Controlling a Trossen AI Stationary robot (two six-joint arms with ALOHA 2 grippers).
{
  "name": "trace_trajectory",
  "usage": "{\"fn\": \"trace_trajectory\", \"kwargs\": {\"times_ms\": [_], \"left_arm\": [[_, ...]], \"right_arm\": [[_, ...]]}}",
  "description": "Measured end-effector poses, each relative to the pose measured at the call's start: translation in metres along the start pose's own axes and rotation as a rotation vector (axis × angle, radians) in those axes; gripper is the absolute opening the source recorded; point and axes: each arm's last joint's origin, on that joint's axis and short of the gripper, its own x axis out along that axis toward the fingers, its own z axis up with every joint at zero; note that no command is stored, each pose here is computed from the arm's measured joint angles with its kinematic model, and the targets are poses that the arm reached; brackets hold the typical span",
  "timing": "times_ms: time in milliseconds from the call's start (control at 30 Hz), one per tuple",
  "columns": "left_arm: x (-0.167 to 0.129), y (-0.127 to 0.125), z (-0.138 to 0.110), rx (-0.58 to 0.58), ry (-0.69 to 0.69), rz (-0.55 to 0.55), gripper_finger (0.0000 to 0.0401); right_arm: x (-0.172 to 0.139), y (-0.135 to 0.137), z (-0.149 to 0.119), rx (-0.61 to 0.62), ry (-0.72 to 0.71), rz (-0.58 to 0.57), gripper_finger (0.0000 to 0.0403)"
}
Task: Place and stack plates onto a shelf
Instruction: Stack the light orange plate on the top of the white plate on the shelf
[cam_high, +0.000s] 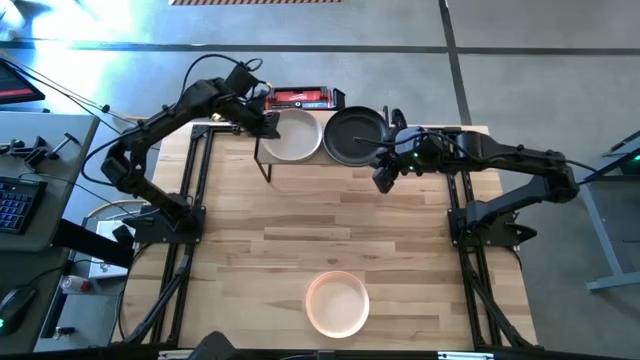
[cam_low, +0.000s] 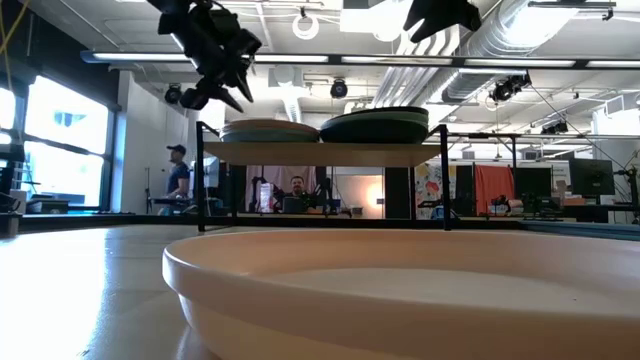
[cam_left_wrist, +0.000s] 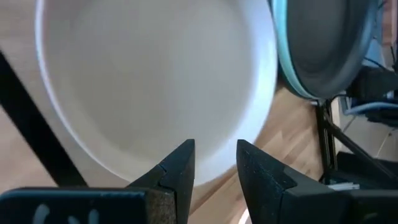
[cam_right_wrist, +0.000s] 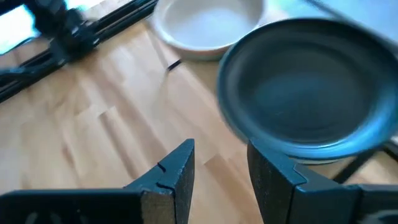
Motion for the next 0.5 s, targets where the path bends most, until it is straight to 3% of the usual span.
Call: {"fn": "trace_trajectory", "kwargs": {"times_ms": [200, 500], "left_arm": [[-0.004, -0.013, -0.011, 0.076, -0.002, -0.020, 0.0106], [-0.003, -0.050, -0.046, 0.238, 0.064, -0.080, 0.0106]], "right_arm": [[0.012, 0.007, -0.003, -0.047, 0.100, 0.120, 0.0126], [0.042, 0.032, -0.016, -0.050, 0.252, 0.191, 0.0126]]}}
